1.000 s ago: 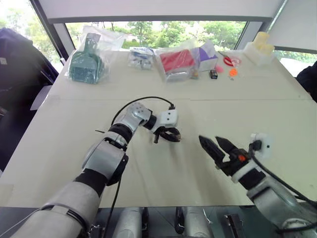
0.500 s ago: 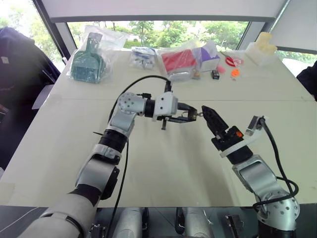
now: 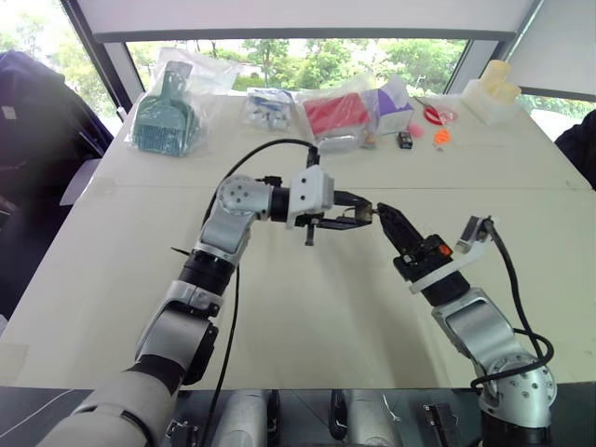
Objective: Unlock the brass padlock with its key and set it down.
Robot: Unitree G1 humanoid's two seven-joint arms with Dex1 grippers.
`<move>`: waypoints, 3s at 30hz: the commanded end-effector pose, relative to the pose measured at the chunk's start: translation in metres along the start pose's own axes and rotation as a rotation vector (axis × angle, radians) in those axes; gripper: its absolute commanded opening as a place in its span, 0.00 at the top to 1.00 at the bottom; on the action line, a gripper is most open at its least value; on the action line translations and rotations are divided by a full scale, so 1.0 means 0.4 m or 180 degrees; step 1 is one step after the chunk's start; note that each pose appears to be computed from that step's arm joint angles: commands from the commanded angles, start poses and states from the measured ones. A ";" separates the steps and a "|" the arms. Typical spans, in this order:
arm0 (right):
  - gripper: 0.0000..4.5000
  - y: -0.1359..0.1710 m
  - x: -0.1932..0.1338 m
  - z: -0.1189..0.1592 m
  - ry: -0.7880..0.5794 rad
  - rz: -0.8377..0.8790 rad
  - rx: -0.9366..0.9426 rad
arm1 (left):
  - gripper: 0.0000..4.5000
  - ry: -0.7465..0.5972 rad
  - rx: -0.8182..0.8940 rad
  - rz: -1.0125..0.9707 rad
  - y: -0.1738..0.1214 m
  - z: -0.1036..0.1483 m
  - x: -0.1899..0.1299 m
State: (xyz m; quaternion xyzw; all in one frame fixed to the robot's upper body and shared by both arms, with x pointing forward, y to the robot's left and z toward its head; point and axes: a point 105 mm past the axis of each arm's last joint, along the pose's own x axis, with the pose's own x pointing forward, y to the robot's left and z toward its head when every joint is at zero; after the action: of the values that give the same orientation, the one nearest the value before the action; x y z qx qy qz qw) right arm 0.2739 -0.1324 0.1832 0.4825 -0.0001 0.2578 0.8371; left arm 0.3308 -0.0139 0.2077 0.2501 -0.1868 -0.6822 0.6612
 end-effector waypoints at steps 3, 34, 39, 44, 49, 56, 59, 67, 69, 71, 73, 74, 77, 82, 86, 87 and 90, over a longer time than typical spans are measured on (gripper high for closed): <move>0.99 0.022 0.005 0.003 -0.0022 0.0137 0.0038 | 0.83 -0.0155 0.0324 0.0045 0.005 0.047 0.004; 0.58 0.076 0.029 0.053 -0.0157 0.0345 -0.0255 | 0.83 0.0017 0.1430 0.0573 0.062 0.033 -0.010; 0.26 0.038 -0.019 0.074 0.0327 0.0398 -0.0819 | 0.83 -0.0142 0.1196 0.0236 0.051 0.057 -0.010; 0.26 0.040 -0.008 0.055 0.0722 0.0619 -0.1091 | 0.83 -0.0262 0.1199 0.0015 0.036 0.075 0.005; 0.26 0.053 0.000 0.047 0.0766 0.0765 -0.1045 | 0.83 -0.0343 0.1224 -0.0077 0.019 0.086 0.015; 0.37 0.052 0.005 0.046 0.0730 0.0774 -0.0961 | 0.83 -0.0415 0.1263 -0.0127 0.010 0.102 0.018; 0.66 0.050 0.006 0.043 0.0746 0.0774 -0.0949 | 0.83 -0.0420 0.1288 -0.0146 0.007 0.104 0.019; 0.99 0.046 0.008 0.026 0.0834 0.0777 -0.0943 | 0.83 -0.0380 0.1280 -0.0217 0.000 0.096 0.019; 1.00 0.041 0.011 0.026 0.0840 0.0761 -0.0954 | 0.60 -0.0311 0.1181 -0.0280 0.001 0.085 0.015; 1.00 0.036 0.014 0.028 0.0831 0.0742 -0.0957 | 0.46 -0.0267 0.1082 -0.0305 0.004 0.077 0.010; 1.00 0.029 0.016 0.031 0.0823 0.0712 -0.0974 | 0.27 -0.0234 0.0966 -0.0282 0.012 0.072 0.002; 1.00 0.022 0.017 0.034 0.0820 0.0678 -0.0996 | 0.19 -0.0181 0.0809 -0.0206 0.025 0.064 -0.013; 1.00 0.013 0.020 0.039 0.0803 0.0634 -0.1021 | 0.00 -0.0150 0.0411 -0.0017 0.055 0.059 -0.046; 1.00 0.011 0.019 0.041 0.0789 0.0640 -0.1012 | 0.00 -0.0115 0.0328 0.0176 0.074 0.061 -0.064; 1.00 0.019 0.019 0.042 0.0779 0.0681 -0.0998 | 0.00 -0.0086 0.0350 0.0180 0.070 0.054 -0.060; 1.00 0.022 0.019 0.042 0.0776 0.0693 -0.0997 | 0.00 -0.0078 0.0357 0.0175 0.069 0.051 -0.057; 1.00 0.032 0.020 0.041 0.0775 0.0734 -0.1000 | 0.00 -0.0043 0.0397 0.0159 0.069 0.042 -0.051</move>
State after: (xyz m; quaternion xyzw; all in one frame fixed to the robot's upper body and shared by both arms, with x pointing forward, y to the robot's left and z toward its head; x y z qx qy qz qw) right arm 0.2840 -0.1380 0.1862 0.3111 0.0378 0.3879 0.8668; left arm 0.3429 0.0055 0.2322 0.2717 -0.2227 -0.6620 0.6620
